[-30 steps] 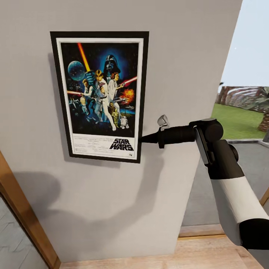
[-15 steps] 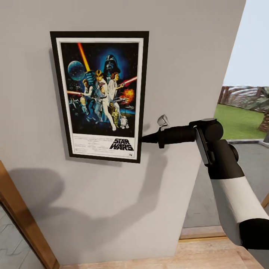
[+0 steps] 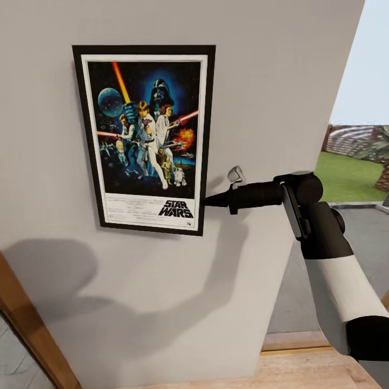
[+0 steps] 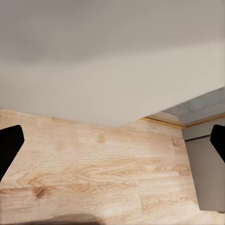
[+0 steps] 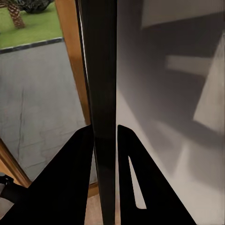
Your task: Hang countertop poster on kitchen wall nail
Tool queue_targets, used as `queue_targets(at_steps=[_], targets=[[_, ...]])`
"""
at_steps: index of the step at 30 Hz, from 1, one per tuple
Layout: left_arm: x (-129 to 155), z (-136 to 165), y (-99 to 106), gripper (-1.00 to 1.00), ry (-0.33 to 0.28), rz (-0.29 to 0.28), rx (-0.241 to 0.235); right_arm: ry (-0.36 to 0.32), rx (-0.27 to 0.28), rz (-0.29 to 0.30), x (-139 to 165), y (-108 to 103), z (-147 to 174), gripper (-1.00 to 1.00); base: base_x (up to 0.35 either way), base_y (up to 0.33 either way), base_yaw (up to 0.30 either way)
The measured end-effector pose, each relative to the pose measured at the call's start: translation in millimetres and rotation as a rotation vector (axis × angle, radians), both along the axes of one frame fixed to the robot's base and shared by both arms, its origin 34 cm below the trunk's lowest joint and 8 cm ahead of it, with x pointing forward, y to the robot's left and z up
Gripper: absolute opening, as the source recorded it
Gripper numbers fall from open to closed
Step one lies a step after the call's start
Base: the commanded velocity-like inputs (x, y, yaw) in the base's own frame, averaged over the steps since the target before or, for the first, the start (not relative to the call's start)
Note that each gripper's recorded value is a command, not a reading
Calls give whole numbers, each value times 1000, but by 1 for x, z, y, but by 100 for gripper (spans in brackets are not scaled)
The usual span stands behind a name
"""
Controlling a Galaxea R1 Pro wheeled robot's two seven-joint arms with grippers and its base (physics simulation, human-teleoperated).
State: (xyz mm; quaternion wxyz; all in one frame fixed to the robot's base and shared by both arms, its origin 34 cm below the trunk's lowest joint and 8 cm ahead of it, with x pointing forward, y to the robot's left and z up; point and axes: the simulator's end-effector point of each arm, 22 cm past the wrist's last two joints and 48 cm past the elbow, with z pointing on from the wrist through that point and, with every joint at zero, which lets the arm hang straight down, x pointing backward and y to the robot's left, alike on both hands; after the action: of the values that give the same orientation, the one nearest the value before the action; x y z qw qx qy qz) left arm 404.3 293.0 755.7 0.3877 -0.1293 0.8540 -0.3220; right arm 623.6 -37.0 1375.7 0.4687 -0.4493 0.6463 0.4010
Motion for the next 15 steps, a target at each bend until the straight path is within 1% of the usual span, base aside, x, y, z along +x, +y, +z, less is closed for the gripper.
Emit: queue_targets(at_steps=[2, 4, 5, 15], targets=[[0, 0, 0, 100, 0, 0, 0, 0, 0, -1, 0, 0, 0, -100, 212, 0, 0], [1, -1, 0, 100, 2, 1, 0, 8, 10, 10, -1, 1, 1, -100, 10, 0, 0], [0, 0, 0, 100, -1, 0, 0, -1, 1, 1, -1, 0, 1, -100, 6, 0, 0], [0, 0, 0, 100, 0, 0, 0, 0, 2, 1, 0, 0, 0, -100, 1, 0, 0]])
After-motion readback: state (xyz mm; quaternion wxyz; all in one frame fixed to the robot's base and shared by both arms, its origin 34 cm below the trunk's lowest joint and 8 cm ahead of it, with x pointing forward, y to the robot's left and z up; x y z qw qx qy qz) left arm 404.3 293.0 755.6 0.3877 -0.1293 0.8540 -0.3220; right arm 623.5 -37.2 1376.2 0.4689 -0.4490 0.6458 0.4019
